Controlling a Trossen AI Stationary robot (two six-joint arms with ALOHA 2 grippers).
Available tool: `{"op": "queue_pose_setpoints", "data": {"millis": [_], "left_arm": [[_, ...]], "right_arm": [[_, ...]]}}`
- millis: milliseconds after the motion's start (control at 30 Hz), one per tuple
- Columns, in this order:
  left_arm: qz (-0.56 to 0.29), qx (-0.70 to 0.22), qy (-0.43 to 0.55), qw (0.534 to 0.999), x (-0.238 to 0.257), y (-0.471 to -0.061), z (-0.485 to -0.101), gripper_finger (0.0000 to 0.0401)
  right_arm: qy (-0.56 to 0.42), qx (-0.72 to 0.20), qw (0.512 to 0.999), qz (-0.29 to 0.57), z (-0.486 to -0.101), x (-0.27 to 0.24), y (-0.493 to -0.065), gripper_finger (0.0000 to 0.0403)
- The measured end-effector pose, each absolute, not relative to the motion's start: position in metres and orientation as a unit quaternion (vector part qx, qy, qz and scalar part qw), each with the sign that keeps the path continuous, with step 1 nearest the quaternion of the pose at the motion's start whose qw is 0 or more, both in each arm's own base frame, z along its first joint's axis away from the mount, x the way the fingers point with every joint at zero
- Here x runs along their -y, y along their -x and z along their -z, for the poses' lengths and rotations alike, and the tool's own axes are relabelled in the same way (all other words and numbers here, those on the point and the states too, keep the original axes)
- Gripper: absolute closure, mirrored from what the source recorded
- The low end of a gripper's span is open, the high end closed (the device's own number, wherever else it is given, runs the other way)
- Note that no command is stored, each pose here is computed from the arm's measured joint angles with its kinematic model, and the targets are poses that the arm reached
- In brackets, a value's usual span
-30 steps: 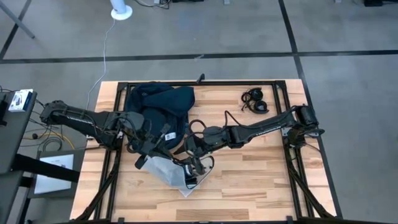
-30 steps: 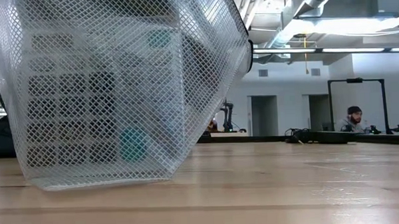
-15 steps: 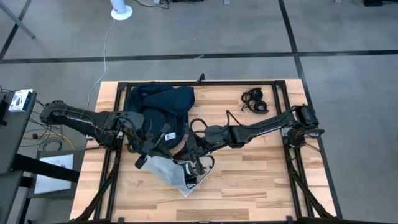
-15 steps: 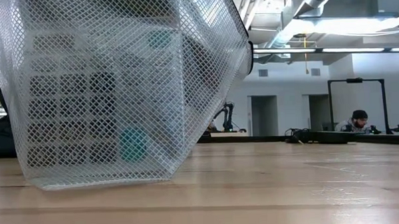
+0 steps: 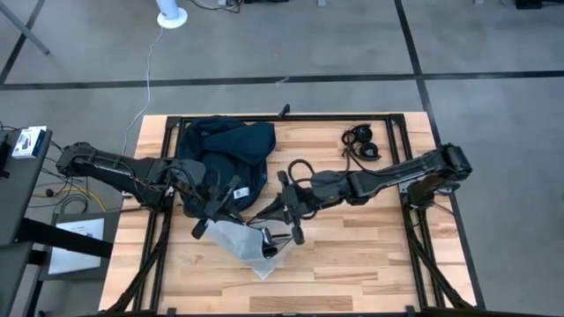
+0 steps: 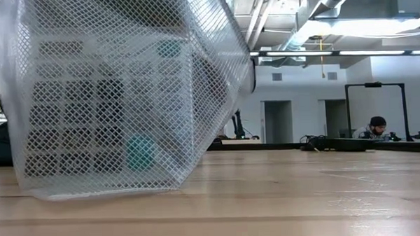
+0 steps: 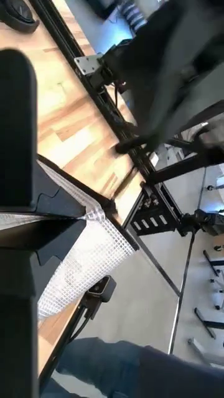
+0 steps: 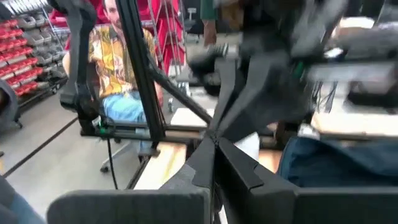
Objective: Unpack backpack
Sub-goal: Close the white zip lock bag
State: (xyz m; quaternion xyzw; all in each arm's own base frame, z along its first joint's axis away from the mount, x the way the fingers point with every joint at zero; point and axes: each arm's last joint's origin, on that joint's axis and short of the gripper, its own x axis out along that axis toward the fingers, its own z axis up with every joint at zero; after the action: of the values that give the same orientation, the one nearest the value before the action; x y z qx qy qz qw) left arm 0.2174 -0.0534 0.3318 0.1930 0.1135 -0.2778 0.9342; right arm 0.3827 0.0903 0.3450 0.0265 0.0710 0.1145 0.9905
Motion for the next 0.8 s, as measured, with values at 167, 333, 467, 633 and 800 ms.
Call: {"op": "queue_pose_setpoints", "data": {"millis": [167,333,467,633,800], "left_arm": [[0.277,-0.123,-0.182,0.935,0.053,-0.217,-0.331,0.0401],[0.228,-0.142,-0.164,0.949,0.05,-0.217,-0.33,0.0401],[0.183,-0.144,-0.151,0.961,0.046,-0.215,-0.333,0.0401],[0.165,-0.144,-0.12,0.968,0.041,-0.211,-0.337,0.0401],[0.148,-0.13,-0.113,0.974,0.038,-0.202,-0.344,0.0401]], "right_arm": [[-0.015,-0.062,0.991,-0.117,-0.349,-0.095,-0.379,0.0402],[-0.019,-0.08,0.989,-0.121,-0.347,-0.1,-0.377,0.0402],[-0.016,-0.102,0.986,-0.133,-0.342,-0.111,-0.373,0.0403],[-0.019,-0.116,0.983,-0.141,-0.34,-0.122,-0.369,0.0403],[-0.036,-0.16,0.975,-0.152,-0.333,-0.13,-0.364,0.0403]]}}
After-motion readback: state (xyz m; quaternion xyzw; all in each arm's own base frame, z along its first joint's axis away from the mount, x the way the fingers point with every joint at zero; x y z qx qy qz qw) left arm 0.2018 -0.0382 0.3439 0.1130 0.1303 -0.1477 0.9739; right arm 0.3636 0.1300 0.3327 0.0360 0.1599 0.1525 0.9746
